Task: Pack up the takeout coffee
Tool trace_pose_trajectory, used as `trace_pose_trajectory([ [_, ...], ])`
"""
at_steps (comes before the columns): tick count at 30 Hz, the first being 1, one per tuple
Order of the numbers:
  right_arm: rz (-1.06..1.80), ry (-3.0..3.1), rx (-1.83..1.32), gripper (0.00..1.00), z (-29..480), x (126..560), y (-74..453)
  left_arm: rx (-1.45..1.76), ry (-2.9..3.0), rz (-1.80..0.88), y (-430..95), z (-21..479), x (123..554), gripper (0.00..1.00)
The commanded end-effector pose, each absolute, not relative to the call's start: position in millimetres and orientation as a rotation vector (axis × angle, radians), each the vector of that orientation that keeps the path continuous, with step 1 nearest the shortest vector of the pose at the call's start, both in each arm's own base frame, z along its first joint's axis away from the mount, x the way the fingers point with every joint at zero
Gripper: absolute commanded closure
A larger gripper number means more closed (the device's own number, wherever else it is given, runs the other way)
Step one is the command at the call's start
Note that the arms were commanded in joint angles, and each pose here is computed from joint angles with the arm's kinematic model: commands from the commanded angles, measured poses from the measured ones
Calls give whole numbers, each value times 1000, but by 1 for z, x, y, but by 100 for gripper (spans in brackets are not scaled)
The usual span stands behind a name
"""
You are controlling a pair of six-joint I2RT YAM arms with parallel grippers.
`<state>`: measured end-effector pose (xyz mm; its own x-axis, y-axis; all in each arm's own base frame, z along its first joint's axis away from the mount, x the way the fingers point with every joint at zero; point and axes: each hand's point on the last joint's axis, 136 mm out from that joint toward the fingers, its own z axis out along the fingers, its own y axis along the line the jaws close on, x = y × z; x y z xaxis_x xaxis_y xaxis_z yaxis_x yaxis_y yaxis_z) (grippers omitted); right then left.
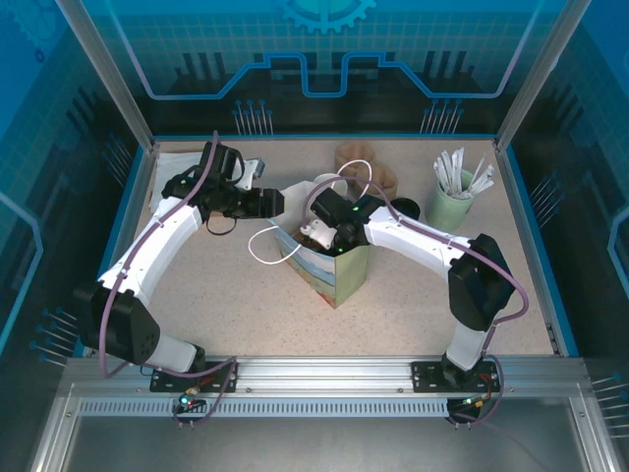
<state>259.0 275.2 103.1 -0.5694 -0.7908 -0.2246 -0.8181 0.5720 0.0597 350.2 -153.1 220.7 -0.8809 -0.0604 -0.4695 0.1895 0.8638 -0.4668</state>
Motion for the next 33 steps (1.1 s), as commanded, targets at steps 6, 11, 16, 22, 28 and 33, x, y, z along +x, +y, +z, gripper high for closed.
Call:
trace_pose_trajectory([
  [6,120,2792,-1443,13,59,242,247,117,2579,-697,-153,220,349,26],
  [11,70,2827,-1452,12,54,243,240,117,2578,-712,-155,221,349,25],
  [16,84,2833,-1450,12,54,242,240,122,2578,-709,-155,222,348,25],
  [22,116,2816,-1421,12,61,246,244,121,2570,-705,-154,224,349,24],
  [28,122,2805,-1419,12,63,248,246,125,2571,-698,-154,225,349,24],
  [33,121,2802,-1416,12,63,248,245,124,2571,-696,-153,225,349,24],
])
